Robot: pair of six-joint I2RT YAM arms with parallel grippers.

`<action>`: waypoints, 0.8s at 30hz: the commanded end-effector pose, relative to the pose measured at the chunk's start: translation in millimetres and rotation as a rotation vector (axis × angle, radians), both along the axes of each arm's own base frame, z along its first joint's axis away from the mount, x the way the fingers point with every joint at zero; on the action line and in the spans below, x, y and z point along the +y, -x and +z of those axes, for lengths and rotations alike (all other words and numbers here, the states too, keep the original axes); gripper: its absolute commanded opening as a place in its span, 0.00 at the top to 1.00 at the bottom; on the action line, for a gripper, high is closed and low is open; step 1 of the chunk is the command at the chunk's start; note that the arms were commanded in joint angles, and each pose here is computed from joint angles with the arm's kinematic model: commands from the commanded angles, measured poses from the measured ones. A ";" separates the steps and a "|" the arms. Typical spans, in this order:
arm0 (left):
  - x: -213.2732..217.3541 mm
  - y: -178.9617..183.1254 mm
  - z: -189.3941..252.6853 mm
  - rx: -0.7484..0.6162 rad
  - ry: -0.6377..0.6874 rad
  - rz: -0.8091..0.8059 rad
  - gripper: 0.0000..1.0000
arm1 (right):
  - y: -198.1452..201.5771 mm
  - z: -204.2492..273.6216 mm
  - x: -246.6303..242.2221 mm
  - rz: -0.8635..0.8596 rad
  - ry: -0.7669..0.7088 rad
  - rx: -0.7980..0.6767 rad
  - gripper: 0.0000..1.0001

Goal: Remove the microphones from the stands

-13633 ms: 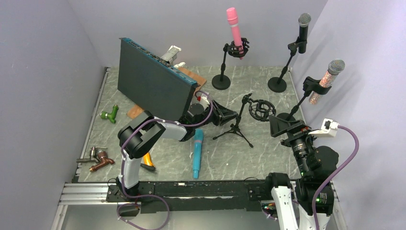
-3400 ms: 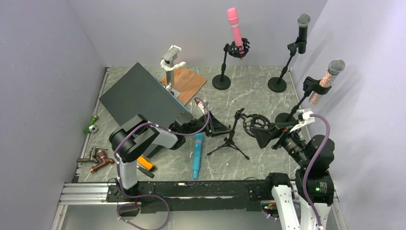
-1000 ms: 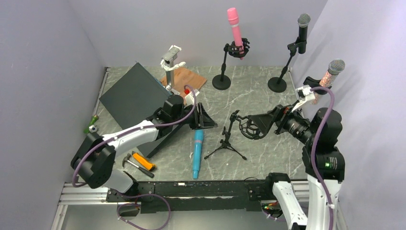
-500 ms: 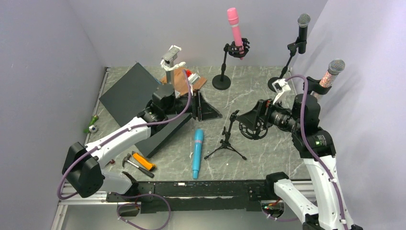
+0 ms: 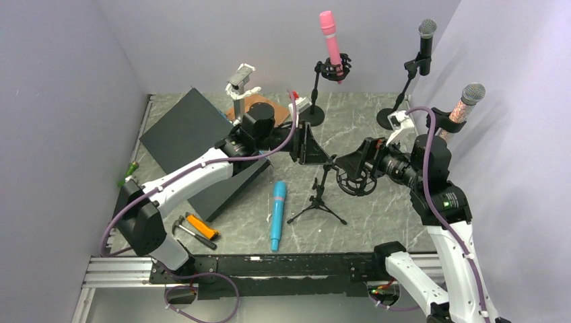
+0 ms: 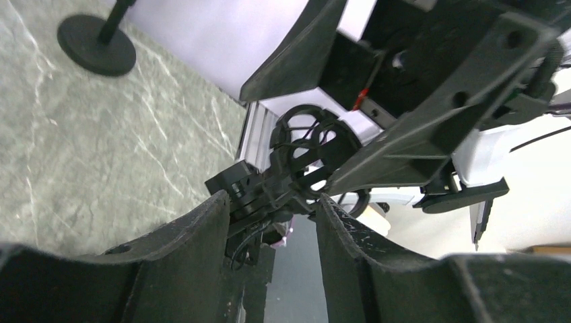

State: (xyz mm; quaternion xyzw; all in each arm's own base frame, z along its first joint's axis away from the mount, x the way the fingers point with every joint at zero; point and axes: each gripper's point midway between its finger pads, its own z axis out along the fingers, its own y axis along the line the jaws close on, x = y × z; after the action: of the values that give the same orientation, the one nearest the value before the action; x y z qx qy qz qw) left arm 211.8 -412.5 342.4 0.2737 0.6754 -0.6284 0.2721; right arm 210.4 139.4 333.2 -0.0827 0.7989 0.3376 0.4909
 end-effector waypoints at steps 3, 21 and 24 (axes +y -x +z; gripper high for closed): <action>-7.4 7.3 -5.3 -0.024 -0.028 -0.052 0.48 | -1.2 12.6 -4.8 -0.033 -0.003 -0.070 0.00; 13.9 14.9 -63.5 -0.007 -0.192 -0.005 0.65 | -1.2 -24.4 1.2 0.000 0.001 0.027 0.04; 19.0 21.7 -42.2 -0.028 -0.153 -0.024 0.51 | -1.3 -26.7 4.8 0.021 -0.004 0.036 0.11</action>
State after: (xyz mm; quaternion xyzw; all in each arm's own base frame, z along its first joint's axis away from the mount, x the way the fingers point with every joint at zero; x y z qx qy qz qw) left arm 205.2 -405.0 299.7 0.2905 0.7127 -0.5822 0.2622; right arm 208.9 137.1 310.4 -0.0742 0.8075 0.3318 0.4821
